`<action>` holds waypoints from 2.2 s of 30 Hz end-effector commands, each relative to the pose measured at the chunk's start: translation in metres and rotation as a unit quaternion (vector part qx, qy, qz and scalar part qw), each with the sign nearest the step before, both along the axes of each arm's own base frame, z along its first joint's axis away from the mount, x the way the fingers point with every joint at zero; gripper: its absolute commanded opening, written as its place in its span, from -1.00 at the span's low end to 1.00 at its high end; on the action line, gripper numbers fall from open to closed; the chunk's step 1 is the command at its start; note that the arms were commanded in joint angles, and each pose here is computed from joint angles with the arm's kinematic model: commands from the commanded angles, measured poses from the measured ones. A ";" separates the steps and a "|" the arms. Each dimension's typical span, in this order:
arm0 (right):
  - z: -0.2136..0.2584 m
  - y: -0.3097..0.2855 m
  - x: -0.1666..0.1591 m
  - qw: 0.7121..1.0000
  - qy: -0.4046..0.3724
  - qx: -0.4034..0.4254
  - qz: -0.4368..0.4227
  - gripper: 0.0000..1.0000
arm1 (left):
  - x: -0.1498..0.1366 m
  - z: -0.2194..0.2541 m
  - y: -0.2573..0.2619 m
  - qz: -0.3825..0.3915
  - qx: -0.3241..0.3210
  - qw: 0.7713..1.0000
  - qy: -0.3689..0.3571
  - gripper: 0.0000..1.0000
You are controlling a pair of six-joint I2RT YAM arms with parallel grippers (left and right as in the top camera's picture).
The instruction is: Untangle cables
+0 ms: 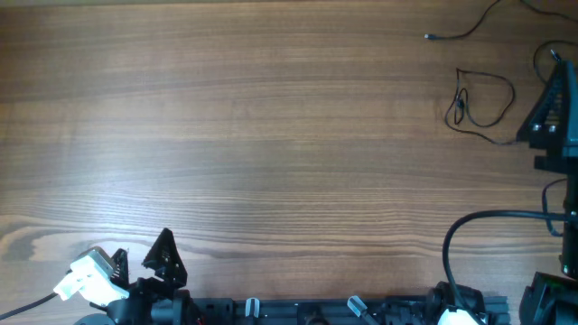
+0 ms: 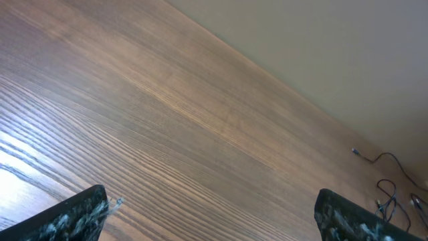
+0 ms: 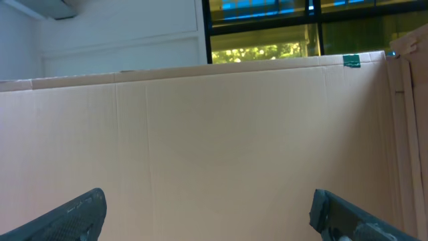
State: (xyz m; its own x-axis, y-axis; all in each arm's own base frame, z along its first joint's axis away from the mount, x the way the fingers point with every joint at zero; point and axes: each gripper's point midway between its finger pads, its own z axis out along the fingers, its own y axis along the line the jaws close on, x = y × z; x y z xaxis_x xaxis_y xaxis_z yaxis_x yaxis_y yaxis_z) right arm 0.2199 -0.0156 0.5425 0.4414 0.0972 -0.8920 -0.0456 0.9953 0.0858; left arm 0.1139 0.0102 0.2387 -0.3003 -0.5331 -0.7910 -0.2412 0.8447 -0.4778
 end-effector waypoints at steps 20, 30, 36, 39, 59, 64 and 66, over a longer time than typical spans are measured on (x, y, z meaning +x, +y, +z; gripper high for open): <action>0.024 0.025 -0.062 0.997 -0.073 -0.018 0.033 0.99 | 0.110 -0.006 -0.016 -0.047 0.056 0.979 -0.190 1.00; 0.027 0.027 -0.069 0.996 -0.084 -0.020 0.033 0.99 | 0.129 -0.060 -0.033 -0.105 0.108 0.971 -0.186 1.00; 0.033 0.032 -0.094 0.993 -0.110 -0.026 0.033 1.00 | 0.131 -0.081 -0.033 -0.109 0.107 0.975 -0.162 1.00; 0.037 0.036 -0.116 0.990 -0.134 -0.031 0.033 0.99 | 0.131 -0.081 -0.033 -0.109 0.107 0.975 -0.162 1.00; 0.040 0.067 -0.309 0.937 -0.333 -0.101 0.029 0.99 | 0.131 -0.081 -0.033 -0.109 0.107 0.975 -0.162 1.00; 0.027 0.064 -0.281 0.955 -0.280 -0.094 0.031 1.00 | 0.131 -0.081 -0.033 -0.109 0.107 0.975 -0.162 1.00; 0.011 0.059 -0.254 0.970 -0.224 -0.084 0.030 0.99 | 0.131 -0.081 -0.033 -0.109 0.107 0.975 -0.162 1.00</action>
